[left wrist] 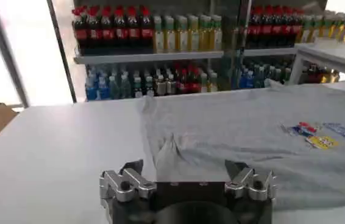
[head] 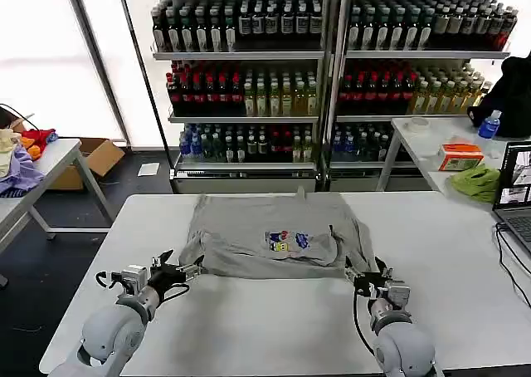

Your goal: Fold and organize the clothes.

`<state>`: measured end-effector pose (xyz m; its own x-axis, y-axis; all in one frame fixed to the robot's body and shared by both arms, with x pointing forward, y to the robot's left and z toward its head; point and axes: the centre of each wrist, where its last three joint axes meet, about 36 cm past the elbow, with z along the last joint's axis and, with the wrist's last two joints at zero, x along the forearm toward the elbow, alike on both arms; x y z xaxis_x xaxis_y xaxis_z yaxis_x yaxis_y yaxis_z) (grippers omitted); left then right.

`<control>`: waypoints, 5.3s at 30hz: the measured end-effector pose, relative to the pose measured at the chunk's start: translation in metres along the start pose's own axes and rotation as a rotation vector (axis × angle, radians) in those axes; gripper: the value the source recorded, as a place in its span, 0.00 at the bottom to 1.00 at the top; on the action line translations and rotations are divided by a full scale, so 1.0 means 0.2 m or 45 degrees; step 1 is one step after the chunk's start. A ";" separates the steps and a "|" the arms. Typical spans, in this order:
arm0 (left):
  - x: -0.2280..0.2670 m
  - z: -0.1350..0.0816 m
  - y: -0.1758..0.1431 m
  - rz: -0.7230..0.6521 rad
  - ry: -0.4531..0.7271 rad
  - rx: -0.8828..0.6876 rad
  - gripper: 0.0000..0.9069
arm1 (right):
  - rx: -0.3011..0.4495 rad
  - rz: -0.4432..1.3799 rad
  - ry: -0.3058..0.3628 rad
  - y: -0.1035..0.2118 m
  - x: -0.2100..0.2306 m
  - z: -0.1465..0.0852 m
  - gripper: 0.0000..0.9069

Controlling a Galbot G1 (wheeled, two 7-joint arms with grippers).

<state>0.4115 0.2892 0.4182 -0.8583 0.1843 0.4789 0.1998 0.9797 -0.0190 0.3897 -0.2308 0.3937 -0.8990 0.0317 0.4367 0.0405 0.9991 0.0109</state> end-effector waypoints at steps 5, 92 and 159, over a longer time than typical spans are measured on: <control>-0.03 0.04 0.00 -0.006 0.016 0.018 0.80 | 0.005 0.002 0.027 0.02 0.00 0.03 0.00; 0.92 0.13 -0.04 -0.087 0.144 -0.082 1.00 | 0.088 -0.162 0.057 -0.41 0.68 -0.13 1.00; -0.47 -0.05 0.47 0.301 0.155 0.015 0.01 | 0.036 -0.514 0.252 -0.23 -1.08 -0.53 0.00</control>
<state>0.5160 0.3636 0.3791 -0.7251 0.3979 0.5620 0.3818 0.9115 -0.1527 0.6291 -0.2861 0.3944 -0.7398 -0.3636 0.5661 -0.3105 0.9309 0.1921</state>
